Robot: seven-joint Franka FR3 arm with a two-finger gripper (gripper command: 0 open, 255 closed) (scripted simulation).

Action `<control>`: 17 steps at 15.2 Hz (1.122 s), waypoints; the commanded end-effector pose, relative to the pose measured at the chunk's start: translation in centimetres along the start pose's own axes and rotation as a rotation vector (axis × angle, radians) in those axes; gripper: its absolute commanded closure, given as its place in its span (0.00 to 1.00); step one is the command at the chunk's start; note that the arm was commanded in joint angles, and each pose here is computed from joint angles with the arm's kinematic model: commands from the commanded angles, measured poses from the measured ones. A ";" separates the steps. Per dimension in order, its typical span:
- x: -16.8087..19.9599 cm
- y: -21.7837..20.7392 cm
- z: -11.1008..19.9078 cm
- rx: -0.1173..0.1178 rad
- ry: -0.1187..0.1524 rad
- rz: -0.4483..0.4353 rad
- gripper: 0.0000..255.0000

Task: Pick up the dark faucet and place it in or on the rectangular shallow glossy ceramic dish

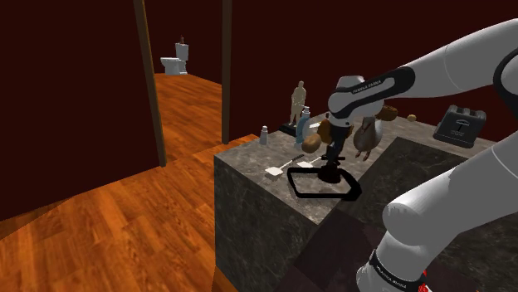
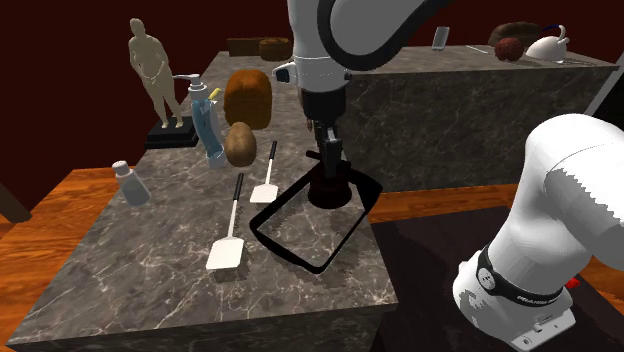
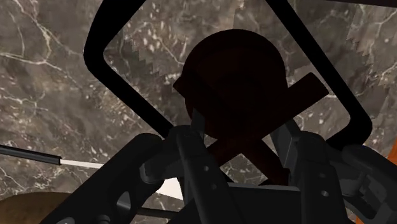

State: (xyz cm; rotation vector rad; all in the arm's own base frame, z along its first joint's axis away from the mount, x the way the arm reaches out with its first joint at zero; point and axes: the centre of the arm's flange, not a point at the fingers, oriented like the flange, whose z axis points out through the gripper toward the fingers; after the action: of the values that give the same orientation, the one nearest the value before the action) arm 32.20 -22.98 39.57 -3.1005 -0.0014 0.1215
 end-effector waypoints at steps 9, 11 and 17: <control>0.2 0.0 2.8 -0.001 0.001 0.000 1.00; 0.2 0.0 2.8 -0.001 0.001 0.000 1.00; 0.2 0.0 2.8 -0.001 0.001 0.000 0.00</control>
State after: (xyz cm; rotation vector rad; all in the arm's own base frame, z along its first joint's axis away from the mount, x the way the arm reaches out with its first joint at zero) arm 32.16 -22.90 36.73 -3.1011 -0.0015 0.1202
